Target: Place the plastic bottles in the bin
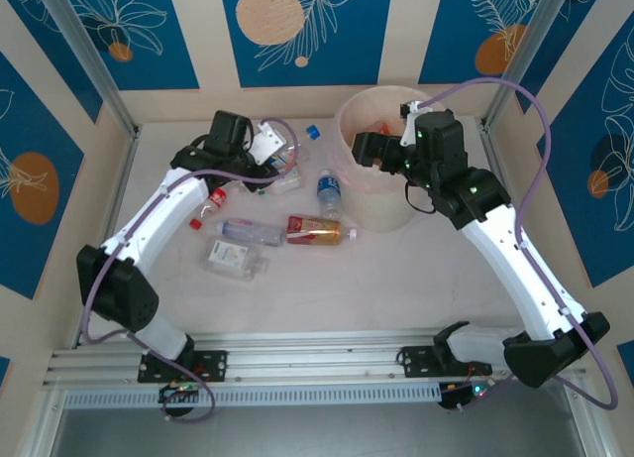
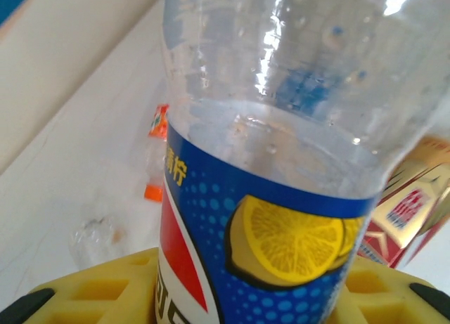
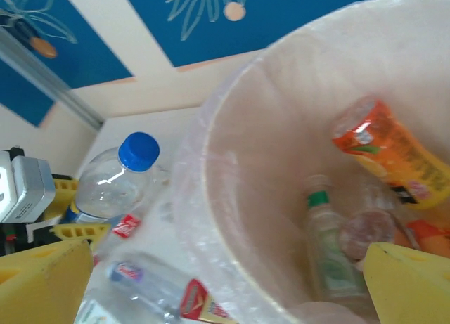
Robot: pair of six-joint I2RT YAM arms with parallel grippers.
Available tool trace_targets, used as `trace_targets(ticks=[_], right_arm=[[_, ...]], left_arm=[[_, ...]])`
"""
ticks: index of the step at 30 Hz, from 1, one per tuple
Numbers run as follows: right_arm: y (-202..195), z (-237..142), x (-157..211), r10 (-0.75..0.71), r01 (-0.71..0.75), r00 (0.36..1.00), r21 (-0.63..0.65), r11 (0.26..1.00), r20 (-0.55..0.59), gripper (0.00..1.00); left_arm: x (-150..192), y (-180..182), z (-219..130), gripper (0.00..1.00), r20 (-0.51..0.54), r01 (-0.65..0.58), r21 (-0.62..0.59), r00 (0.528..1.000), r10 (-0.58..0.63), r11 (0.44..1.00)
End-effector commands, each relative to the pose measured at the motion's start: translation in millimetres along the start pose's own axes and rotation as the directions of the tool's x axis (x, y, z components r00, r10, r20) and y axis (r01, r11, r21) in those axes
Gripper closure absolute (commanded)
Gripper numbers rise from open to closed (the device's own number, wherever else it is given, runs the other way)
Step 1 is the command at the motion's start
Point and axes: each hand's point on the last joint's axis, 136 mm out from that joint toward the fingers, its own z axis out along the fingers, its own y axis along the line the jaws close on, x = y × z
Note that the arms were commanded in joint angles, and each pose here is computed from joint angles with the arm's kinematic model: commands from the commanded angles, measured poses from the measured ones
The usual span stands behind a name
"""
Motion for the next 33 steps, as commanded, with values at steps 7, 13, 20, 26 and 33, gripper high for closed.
trace_targets(ticks=[7, 13, 20, 26, 33], right_arm=[[79, 0, -19, 0.059, -0.056, 0.998, -0.416, 0.908, -0.006, 0.01], [101, 20, -29, 0.015, -0.002, 1.000, -0.450, 0.893, 0.024, 0.03], [127, 32, -41, -0.030, 0.070, 0.996, -0.487, 0.870, 0.090, 0.08], [133, 38, -46, -0.033, 0.085, 0.993, -0.484, 0.871, 0.114, 0.30], [135, 41, -45, -0.042, 0.092, 0.993, -0.477, 0.874, 0.115, 0.66]], left_arm=[[-58, -40, -54, 0.55, 0.291, 0.036, 0.204, 0.952, -0.096, 0.978], [-71, -58, -66, 0.55, 0.348, 0.018, 0.302, 0.929, -0.128, 0.953], [-76, -66, -70, 0.55, 0.367, -0.004, 0.342, 0.921, -0.130, 0.940], [-80, -71, -76, 0.55, 0.383, -0.015, 0.358, 0.914, -0.132, 0.934], [-84, -73, -78, 0.55, 0.393, -0.019, 0.373, 0.909, -0.140, 0.928]])
